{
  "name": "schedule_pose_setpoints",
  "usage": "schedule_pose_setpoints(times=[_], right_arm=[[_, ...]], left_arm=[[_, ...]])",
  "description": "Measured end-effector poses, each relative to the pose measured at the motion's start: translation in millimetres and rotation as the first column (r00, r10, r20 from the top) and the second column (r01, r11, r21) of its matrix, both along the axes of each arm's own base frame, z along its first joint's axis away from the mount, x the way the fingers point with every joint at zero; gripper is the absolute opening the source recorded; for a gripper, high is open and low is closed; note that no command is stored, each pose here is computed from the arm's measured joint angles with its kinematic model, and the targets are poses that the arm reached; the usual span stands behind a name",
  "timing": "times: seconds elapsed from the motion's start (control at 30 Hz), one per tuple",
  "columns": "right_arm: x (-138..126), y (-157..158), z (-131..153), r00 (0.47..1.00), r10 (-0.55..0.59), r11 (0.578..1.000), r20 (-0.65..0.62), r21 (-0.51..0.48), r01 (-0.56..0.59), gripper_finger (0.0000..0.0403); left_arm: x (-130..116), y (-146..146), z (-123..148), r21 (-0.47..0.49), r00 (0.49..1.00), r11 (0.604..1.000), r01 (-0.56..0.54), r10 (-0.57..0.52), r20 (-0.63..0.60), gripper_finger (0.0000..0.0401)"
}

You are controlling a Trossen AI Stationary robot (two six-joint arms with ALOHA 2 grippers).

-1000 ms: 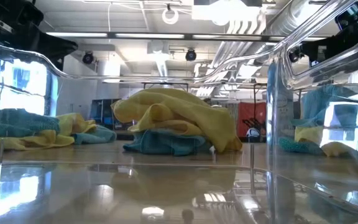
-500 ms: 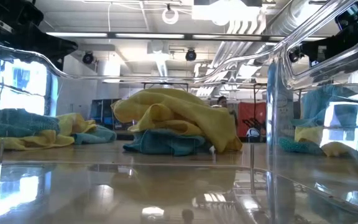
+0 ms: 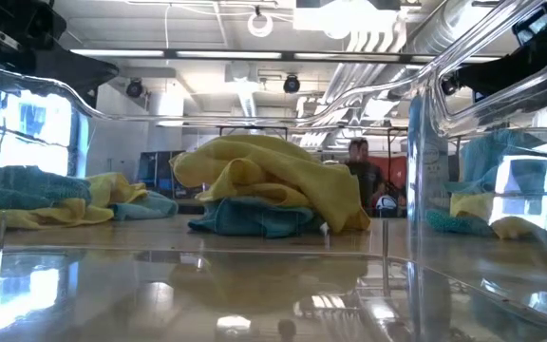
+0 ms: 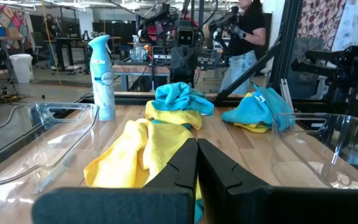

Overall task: Sort microfiber towel by color & place in baskets
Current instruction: Put the blue microfiber towel into the top transparent bin

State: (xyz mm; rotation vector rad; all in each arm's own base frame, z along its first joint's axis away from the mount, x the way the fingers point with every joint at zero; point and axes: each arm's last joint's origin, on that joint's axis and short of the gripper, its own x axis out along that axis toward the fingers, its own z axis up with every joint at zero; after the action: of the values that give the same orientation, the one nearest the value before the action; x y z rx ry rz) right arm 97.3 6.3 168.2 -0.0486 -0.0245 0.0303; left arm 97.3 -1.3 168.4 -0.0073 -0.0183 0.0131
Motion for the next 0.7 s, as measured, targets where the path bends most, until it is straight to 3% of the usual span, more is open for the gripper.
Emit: schedule_pose_setpoints(times=[0.57, 0.7], right_arm=[[0, 0, 1, 1.000, -0.013, 1.000, 0.005, 0.006, 0.013, 0.0000], [-3, 0, 13, 0.999, -0.012, 1.000, 0.032, 0.021, 0.012, 0.0000]], left_arm=[[0, 0, 0, 0.000, 1.000, 1.000, 0.000, 0.000, 0.000, 0.0000], [0, 0, 0, 0.000, 1.000, 1.000, 0.000, 0.000, 0.000, 0.0000]])
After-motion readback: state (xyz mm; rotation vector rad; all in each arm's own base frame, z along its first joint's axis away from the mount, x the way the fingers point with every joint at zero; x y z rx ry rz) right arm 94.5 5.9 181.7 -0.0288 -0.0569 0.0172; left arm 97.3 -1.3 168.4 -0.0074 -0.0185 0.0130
